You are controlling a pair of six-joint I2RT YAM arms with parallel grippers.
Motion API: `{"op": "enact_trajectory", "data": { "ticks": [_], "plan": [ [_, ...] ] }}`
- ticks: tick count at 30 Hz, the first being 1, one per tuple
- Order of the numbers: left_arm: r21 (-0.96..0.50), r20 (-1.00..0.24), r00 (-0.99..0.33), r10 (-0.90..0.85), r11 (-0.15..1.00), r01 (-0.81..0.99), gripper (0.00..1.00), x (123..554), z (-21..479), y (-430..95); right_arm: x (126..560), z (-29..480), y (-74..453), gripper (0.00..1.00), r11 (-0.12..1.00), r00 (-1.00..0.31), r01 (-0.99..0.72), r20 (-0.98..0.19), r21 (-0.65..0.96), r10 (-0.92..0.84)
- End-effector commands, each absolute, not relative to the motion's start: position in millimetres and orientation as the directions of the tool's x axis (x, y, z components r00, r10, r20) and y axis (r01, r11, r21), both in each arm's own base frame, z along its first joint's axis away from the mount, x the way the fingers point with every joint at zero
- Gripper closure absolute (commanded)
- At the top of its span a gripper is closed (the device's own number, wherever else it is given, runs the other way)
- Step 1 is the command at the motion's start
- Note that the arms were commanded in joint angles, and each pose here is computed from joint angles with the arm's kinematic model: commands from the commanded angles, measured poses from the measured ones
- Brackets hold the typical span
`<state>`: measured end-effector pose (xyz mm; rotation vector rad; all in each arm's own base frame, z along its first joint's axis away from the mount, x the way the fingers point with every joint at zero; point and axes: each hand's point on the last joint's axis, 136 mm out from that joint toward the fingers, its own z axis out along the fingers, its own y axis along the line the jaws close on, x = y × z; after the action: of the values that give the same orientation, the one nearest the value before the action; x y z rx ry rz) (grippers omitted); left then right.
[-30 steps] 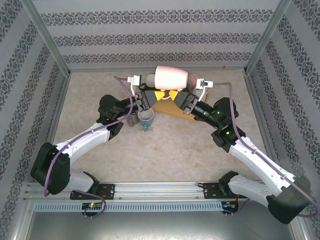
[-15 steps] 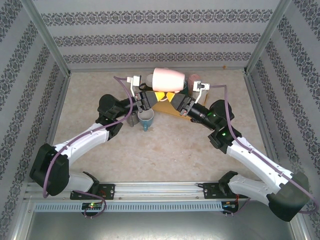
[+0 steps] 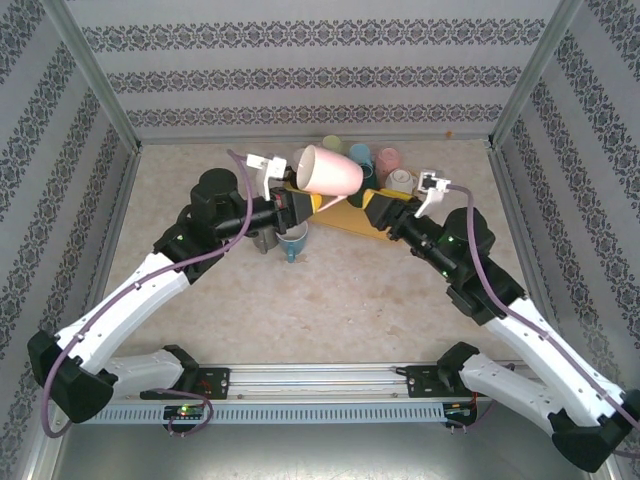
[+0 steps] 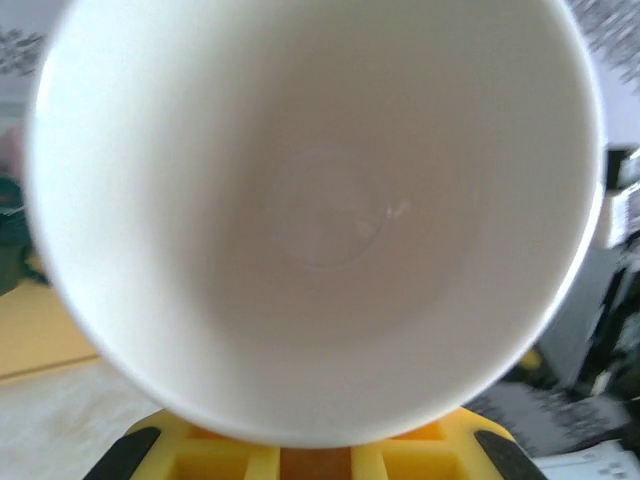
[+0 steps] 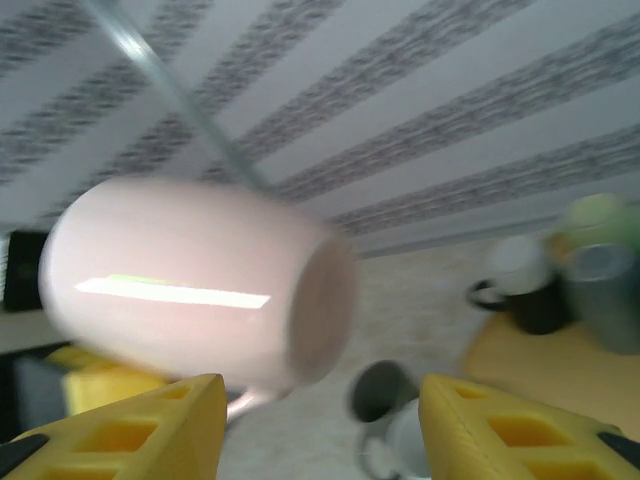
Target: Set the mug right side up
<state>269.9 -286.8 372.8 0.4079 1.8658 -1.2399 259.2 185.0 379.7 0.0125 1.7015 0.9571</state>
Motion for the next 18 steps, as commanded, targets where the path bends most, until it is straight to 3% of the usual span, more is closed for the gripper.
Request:
{"op": "enact_trajectory", "data": {
  "ticks": [1,4,8,18],
  "plan": [
    [-0.449,-0.799,-0.601,0.03,0.635,0.629,1.0,258.9,325.6,-284.4,257.3,346.6,129.7,0.46,0.896,-0.315,-0.237,-0.902,0.376,0.295],
    [-0.349,-0.774,-0.614,0.152,0.707,0.615,1.0,249.1,292.2,-290.3,250.4,348.8,101.5,0.48,0.932,-0.281,-0.14,-0.916,0.335,0.287],
    [-0.214,-0.724,-0.641,0.255,0.801,0.56,1.0,247.2,250.6,-292.5,243.3,346.4,100.2,0.45,0.943,-0.331,-0.149,-0.914,0.297,0.235],
    [-0.095,-0.651,-0.726,0.222,0.925,0.368,1.0,272.4,192.1,-301.0,246.6,318.0,64.8,0.45,0.939,-0.349,0.116,-0.872,0.324,0.344]
  ]
}}
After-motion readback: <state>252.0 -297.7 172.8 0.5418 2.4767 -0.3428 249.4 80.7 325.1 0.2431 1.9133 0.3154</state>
